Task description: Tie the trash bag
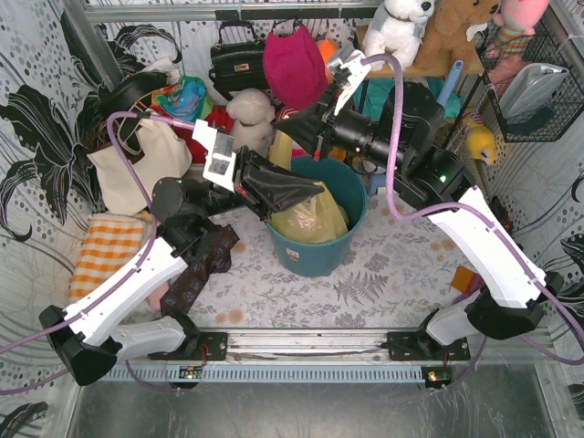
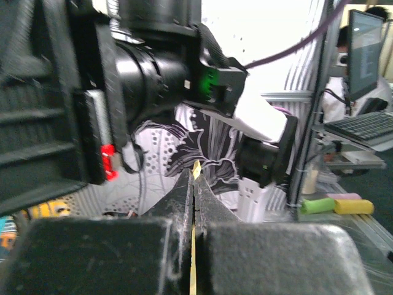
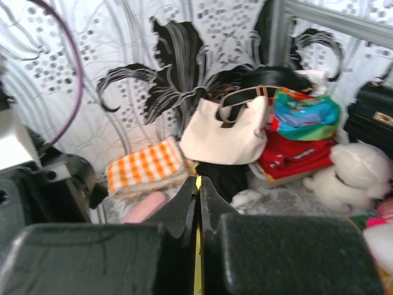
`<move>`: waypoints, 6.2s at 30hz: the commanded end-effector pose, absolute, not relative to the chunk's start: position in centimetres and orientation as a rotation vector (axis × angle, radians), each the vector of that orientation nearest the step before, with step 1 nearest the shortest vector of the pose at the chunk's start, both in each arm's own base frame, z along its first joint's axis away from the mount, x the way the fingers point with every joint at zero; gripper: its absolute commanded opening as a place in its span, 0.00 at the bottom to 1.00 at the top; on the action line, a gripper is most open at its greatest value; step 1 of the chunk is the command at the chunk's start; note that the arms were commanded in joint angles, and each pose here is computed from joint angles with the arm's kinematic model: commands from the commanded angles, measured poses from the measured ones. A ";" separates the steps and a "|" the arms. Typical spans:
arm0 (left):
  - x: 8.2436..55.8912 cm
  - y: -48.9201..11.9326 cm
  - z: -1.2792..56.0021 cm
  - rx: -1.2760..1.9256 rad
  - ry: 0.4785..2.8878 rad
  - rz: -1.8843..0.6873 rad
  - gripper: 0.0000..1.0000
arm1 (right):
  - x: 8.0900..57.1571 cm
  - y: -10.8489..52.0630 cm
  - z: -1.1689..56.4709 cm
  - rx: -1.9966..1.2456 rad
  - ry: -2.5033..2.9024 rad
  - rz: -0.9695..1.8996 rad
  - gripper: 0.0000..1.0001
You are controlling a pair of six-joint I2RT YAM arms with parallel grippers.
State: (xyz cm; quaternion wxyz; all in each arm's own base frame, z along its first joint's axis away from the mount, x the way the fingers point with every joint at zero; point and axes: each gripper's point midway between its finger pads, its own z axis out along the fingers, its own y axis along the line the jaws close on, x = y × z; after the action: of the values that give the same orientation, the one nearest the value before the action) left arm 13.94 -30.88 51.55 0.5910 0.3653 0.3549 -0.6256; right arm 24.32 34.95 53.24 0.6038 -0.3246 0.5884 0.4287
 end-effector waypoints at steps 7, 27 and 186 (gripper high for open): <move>17.8 -31.3 53.8 0.878 0.737 -1.410 0.00 | 27.4 30.4 51.9 -0.415 1.487 0.847 0.00; 18.9 -30.6 53.9 0.973 0.688 -1.515 0.00 | 28.7 29.7 51.1 -0.351 1.485 1.297 0.00; 28.7 -29.1 50.6 0.627 0.978 -1.339 0.00 | 22.5 31.9 40.4 -0.390 1.652 0.854 0.00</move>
State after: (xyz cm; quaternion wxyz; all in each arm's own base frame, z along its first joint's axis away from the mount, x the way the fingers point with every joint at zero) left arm 28.55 -29.36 49.70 0.6183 0.2708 0.4416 -0.5911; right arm 21.27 33.00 39.41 0.5442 -0.2148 0.7004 0.4087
